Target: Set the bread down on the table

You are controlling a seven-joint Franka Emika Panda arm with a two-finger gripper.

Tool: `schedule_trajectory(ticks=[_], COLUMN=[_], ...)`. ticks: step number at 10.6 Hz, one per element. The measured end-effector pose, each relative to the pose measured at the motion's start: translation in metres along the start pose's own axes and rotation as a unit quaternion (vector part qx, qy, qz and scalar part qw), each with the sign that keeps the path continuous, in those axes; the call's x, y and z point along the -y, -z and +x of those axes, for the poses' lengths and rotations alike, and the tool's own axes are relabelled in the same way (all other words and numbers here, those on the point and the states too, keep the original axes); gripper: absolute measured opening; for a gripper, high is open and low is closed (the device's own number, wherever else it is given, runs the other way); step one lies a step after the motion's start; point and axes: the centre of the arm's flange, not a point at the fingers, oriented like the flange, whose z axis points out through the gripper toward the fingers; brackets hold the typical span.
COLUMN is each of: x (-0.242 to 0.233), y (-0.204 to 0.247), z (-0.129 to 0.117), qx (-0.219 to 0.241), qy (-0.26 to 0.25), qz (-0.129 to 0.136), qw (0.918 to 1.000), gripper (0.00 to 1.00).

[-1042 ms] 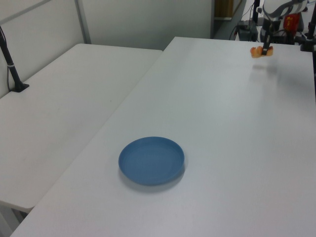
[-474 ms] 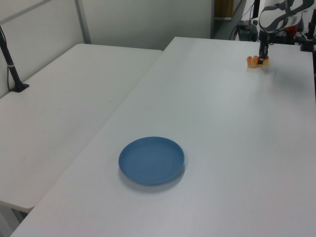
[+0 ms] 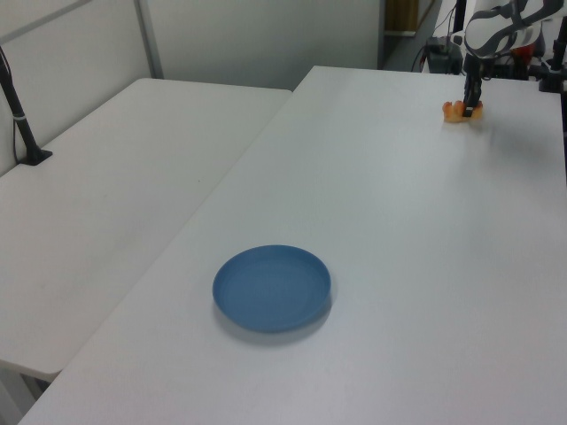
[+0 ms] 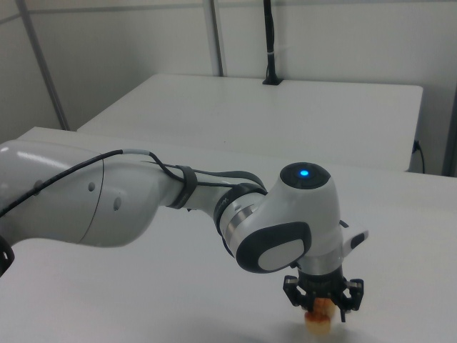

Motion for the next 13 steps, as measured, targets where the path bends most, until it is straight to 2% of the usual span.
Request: schedule_trajectory(ticks=[1,3,11,13], x=[0.0000,0.0000,-0.0001,0.0002], y=[0.0000,0.0000,0.0005,0.0093], z=[0.0000,0.0000,0.0003,0.0058], qx=[0.000,0.000,0.000,-0.006], qy=[0.000,0.000,-0.004,-0.045], qz=[0.000,0.000,0.000,-0.005], qw=[1.0000,1.0000,1.0000,0.9989], gripper=[0.66,0.98,1.00,1.00])
